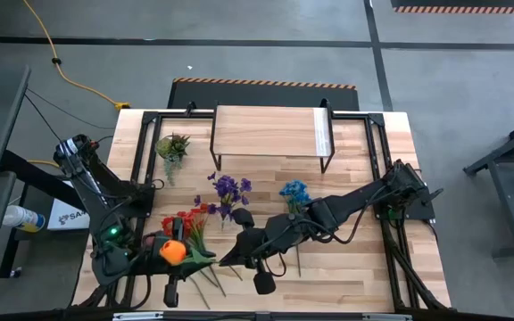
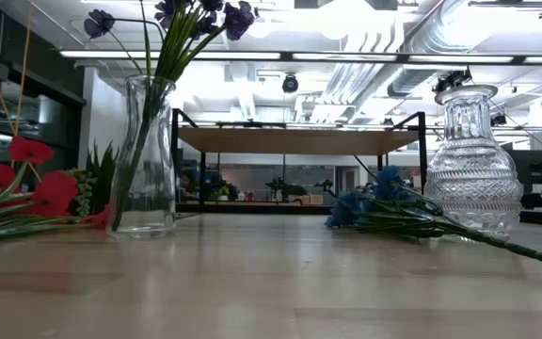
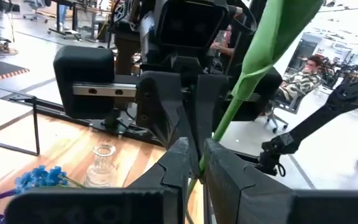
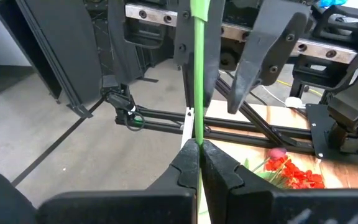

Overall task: Pick and place flowers into a vace then onto a shelf
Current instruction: Put the orange flower into the left transparent flower vase

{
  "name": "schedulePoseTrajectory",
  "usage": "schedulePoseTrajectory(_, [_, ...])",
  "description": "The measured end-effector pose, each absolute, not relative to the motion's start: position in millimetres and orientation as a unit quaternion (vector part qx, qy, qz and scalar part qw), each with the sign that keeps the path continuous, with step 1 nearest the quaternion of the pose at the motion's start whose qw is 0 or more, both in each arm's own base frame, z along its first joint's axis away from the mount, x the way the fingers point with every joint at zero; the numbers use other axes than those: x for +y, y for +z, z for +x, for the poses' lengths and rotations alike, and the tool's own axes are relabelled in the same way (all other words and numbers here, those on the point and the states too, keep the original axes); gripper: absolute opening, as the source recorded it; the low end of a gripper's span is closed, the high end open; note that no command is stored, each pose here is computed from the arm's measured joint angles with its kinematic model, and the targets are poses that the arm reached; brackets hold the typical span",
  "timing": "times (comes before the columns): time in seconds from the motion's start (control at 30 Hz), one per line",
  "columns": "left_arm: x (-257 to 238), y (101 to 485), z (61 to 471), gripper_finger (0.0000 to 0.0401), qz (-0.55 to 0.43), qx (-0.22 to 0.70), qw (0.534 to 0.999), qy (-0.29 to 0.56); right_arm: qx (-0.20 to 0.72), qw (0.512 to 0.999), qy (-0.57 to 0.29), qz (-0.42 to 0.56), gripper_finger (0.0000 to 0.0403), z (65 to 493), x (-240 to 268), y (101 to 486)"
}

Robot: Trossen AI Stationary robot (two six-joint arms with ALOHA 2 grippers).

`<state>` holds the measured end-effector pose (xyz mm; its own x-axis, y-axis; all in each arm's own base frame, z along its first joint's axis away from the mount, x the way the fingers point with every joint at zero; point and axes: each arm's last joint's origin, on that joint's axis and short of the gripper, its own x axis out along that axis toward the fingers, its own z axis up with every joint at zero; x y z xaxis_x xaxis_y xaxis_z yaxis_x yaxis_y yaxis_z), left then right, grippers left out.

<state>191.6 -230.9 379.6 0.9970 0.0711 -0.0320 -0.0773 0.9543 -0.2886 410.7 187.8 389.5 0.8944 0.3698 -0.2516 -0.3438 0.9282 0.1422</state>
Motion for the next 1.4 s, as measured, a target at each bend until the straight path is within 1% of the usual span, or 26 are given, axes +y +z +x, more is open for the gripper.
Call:
schedulePoseTrajectory(0.23, [-232.6, 379.4, 191.6, 0.0088, -0.156, 0.016, 0.988, 0.011, 0.138, 0.972, 0.184, 0.047, 0.0000, 410.7, 187.8, 389.4])
schedulePoseTrajectory(1.0, [-230.1, 382.4, 195.1, 0.0088, -0.160, 0.005, 0.987, 0.013, 0.138, 0.974, 0.173, 0.047, 0.0000, 412.2, 185.1, 388.8])
schedulePoseTrajectory(1.1, [-229.8, 382.6, 197.0, 0.0088, -0.162, 0.008, 0.987, -0.005, 0.139, 0.974, 0.174, 0.046, 0.0000, 412.0, 185.3, 388.6])
schedulePoseTrajectory(1.4, [-228.8, 382.3, 199.0, 0.0088, -0.162, 0.011, 0.987, -0.015, 0.140, 0.974, 0.173, 0.046, 0.0000, 412.8, 183.6, 388.2])
